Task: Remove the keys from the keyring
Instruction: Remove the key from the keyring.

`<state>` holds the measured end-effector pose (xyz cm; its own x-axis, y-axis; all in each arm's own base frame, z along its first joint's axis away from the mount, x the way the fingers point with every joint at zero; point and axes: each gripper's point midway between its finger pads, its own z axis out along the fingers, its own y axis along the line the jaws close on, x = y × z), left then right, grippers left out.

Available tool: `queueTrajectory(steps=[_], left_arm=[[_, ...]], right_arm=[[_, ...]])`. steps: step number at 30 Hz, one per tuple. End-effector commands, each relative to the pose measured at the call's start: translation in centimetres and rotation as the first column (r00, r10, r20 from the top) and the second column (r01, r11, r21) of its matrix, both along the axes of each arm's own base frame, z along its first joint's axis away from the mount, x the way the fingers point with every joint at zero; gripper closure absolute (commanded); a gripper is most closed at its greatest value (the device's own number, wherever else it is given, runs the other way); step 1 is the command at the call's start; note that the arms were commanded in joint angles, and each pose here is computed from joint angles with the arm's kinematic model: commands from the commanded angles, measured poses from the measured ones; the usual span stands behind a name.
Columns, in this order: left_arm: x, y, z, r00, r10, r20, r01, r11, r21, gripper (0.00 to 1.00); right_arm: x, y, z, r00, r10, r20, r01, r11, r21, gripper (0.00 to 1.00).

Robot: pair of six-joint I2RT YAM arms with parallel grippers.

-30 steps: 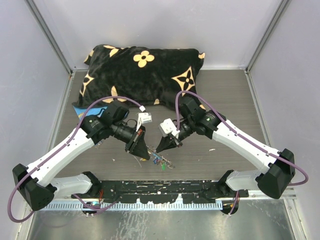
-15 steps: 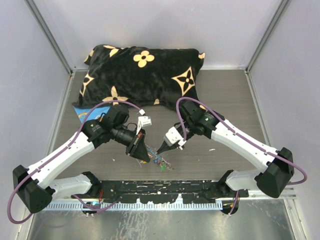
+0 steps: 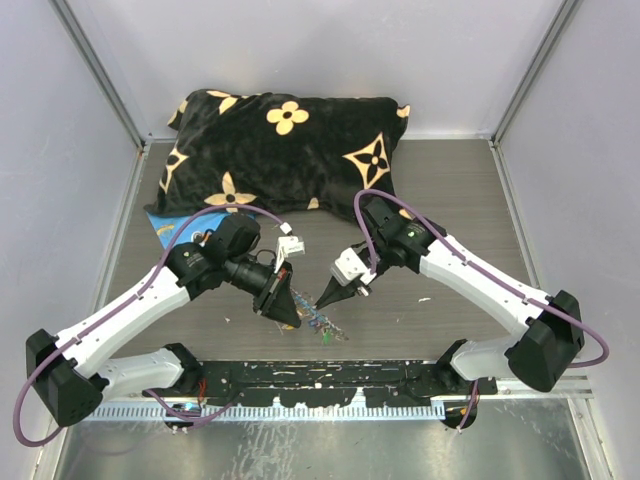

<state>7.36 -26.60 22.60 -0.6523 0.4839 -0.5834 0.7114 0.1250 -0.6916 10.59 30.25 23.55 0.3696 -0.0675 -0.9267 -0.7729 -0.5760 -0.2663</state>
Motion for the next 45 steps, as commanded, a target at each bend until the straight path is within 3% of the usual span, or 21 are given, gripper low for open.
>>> queueTrajectory(steps=[1,14,28,35,45], left_arm=[[-1.1,0.7,0.6,1.0,-0.009,-0.009,0.009,1.0,-0.009,1.0],[-1.6,0.1,-0.1,0.999,-0.031,-0.021,0.031,0.999,0.011,1.0],[-1.6,0.1,3.6,0.998,-0.025,0.054,0.028,0.997,-0.072,1.0],[-1.4,-0.3,4.1,1.0,-0.019,0.017,0.02,0.998,-0.061,1.0],[-1.5,-1.1,5.6,0.997,-0.018,-0.078,0.012,0.998,-0.067,1.0]], right_arm=[[-0.5,-0.6,1.4,0.999,0.016,-0.035,-0.015,0.999,0.033,0.99],[-0.5,-0.5,1.2,0.997,0.022,-0.071,-0.019,0.999,0.032,0.99],[-0.1,-0.2,-1.3,0.989,0.015,-0.144,-0.015,1.0,0.007,0.99],[-0.3,0.0,-0.9,0.988,0.012,-0.153,-0.013,1.0,-0.004,0.91],[-0.2,0.3,-1.1,0.988,-0.018,-0.151,0.012,0.999,-0.042,0.93]])
